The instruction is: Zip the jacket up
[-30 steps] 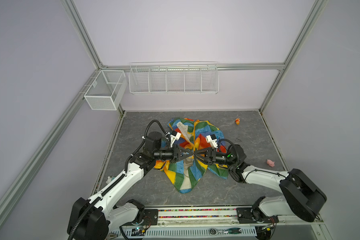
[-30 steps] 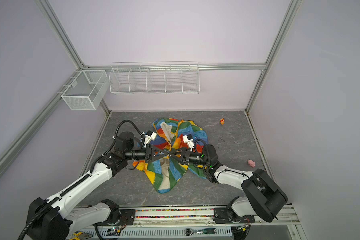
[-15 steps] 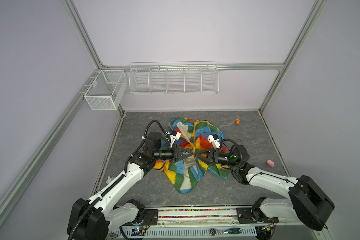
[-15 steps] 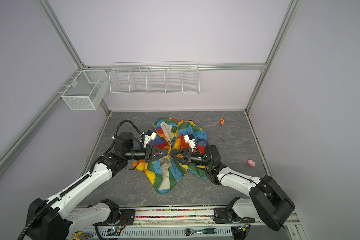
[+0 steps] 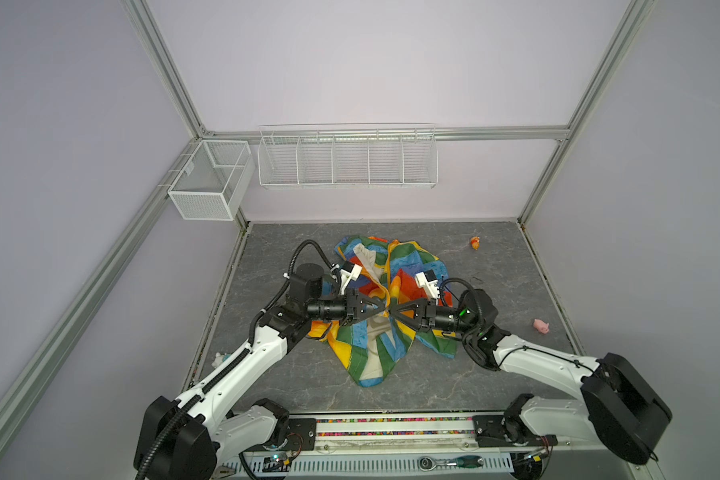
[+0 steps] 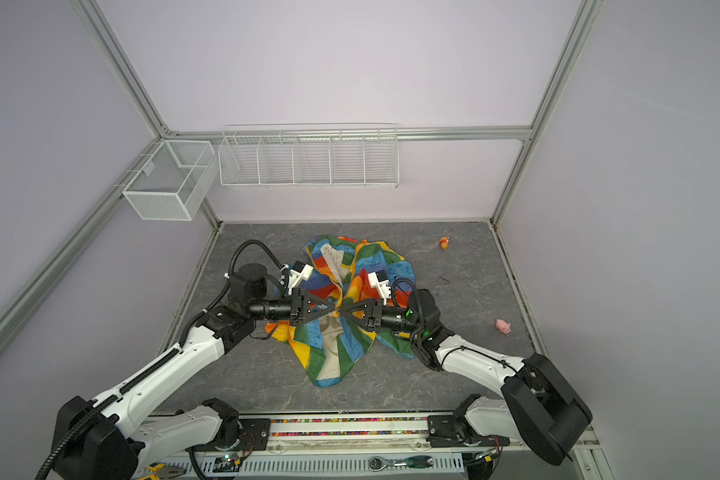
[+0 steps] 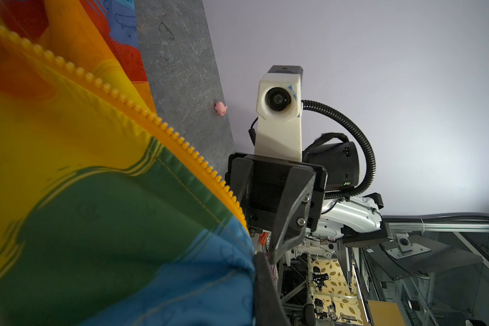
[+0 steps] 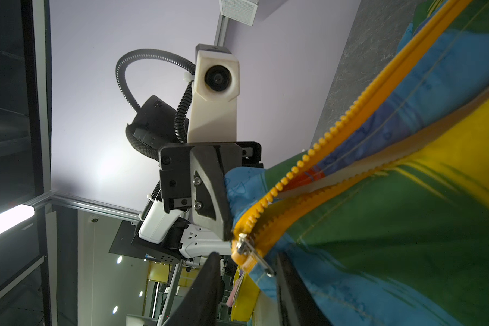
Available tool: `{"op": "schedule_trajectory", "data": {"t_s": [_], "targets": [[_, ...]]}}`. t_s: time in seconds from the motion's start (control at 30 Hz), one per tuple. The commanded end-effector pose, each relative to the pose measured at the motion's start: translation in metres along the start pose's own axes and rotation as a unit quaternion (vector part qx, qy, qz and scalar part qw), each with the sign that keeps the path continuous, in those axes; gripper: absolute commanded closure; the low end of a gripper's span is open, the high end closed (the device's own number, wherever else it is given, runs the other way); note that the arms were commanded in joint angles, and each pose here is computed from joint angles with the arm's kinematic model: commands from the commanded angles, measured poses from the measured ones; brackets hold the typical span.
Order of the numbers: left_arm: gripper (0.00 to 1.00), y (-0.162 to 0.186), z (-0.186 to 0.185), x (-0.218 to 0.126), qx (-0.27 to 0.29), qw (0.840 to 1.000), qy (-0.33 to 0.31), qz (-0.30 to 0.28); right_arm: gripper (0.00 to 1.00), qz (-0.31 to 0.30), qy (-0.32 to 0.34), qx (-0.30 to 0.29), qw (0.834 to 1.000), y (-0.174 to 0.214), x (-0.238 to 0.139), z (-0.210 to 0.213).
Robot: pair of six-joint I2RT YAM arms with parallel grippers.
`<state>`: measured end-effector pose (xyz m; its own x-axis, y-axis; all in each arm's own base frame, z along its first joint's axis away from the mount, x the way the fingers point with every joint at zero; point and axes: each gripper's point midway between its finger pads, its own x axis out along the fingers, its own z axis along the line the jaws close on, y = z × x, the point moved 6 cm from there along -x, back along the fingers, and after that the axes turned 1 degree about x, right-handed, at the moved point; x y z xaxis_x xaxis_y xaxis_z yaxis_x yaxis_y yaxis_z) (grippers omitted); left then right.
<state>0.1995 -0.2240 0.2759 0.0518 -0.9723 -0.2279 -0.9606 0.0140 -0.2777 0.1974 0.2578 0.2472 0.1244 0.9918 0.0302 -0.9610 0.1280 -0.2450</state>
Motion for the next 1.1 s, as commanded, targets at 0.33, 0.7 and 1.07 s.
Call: {"op": "schedule_trajectory", "data": {"t_s": [0.33,0.7,1.07], "targets": [[1.0,0.0,-0.003,-0.001,0.004,1.0,0.008,-0.001,0.73,0.013,-0.009,-0.022,1.0,0.001,0.004,0.013],[1.0,0.002,-0.003,-0.002,0.002,1.0,0.006,0.0,0.88,0.009,0.008,-0.022,1.0,0.001,0.003,0.011],[1.0,0.006,0.001,-0.003,-0.008,1.0,0.001,0.005,0.94,-0.029,0.088,-0.05,0.994,0.001,-0.011,0.002]]}}
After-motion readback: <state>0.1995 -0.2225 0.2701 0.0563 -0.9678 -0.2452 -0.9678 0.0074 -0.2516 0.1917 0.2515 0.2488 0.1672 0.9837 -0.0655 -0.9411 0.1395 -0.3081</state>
